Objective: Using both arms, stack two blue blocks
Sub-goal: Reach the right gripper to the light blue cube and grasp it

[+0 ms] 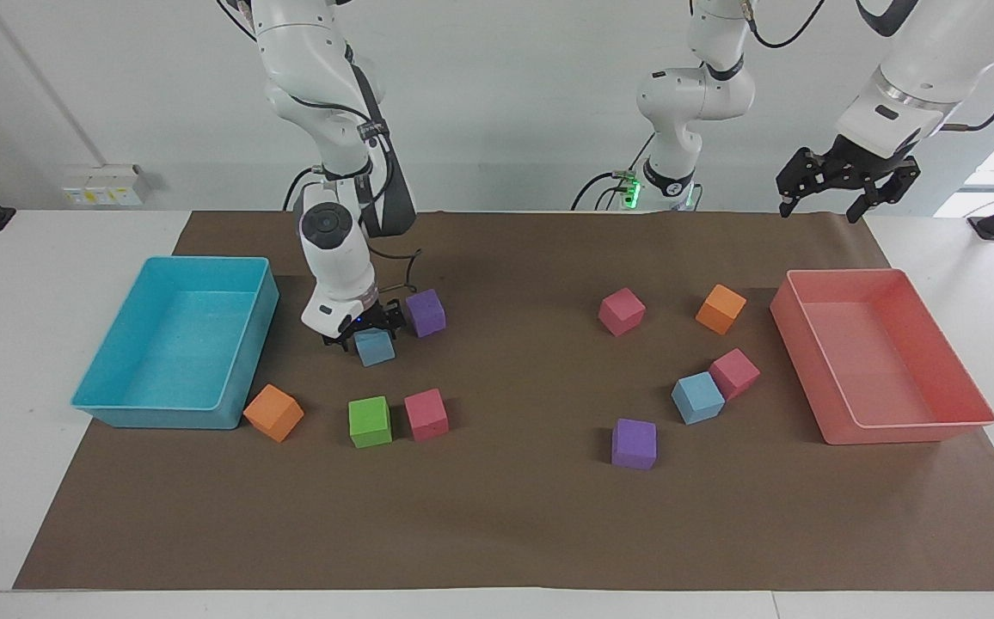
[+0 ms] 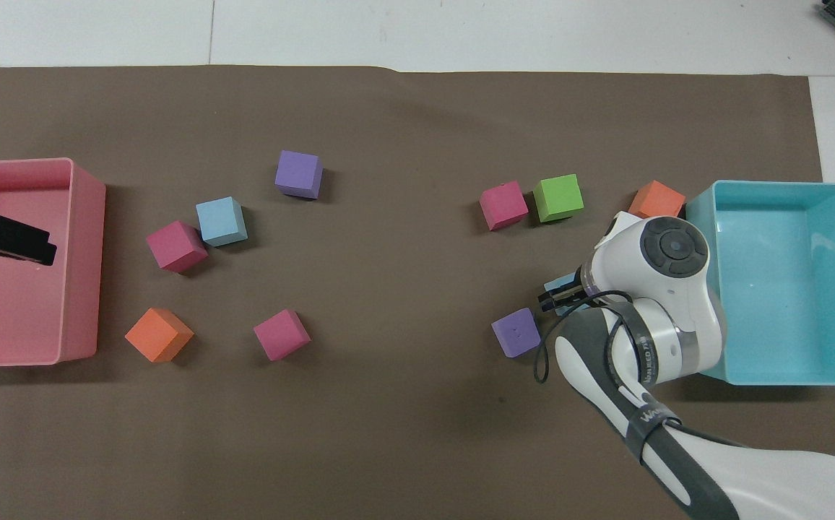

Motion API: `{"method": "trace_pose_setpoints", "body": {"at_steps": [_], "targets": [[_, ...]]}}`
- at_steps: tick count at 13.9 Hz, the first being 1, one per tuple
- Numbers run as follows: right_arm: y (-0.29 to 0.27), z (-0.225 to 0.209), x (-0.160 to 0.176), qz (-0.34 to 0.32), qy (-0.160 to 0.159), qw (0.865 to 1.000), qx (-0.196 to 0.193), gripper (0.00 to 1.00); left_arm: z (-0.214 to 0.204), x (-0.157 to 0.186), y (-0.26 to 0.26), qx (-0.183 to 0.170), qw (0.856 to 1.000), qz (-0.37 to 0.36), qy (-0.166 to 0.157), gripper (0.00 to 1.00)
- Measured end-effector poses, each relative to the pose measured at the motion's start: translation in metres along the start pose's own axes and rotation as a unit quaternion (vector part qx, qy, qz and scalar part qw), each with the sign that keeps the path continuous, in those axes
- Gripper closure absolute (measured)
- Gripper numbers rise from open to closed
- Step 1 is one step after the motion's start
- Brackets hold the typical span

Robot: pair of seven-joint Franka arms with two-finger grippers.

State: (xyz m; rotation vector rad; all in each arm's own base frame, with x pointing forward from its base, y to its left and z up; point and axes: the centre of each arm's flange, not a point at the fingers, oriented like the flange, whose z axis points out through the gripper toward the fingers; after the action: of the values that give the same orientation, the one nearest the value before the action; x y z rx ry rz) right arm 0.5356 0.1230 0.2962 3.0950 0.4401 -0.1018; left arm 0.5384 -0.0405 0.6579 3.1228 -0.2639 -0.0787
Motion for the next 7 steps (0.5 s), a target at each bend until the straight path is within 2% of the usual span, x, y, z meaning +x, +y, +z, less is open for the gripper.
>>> {"method": "trace_pose_setpoints", "body": {"at_steps": [3,7], "targets": [[0.0000,0.0007,0.0006,0.000,0.000,1.000,0.000,0.37,0.0000,-0.0001,0.0000,0.000,1.000,0.000,0.000,0.00],[0.0006,-0.0079,0.0065,0.000,0.008,1.000,0.000,0.39,0.0000,-0.0001,0.0000,0.000,1.000,0.000,0.000,0.00]]}}
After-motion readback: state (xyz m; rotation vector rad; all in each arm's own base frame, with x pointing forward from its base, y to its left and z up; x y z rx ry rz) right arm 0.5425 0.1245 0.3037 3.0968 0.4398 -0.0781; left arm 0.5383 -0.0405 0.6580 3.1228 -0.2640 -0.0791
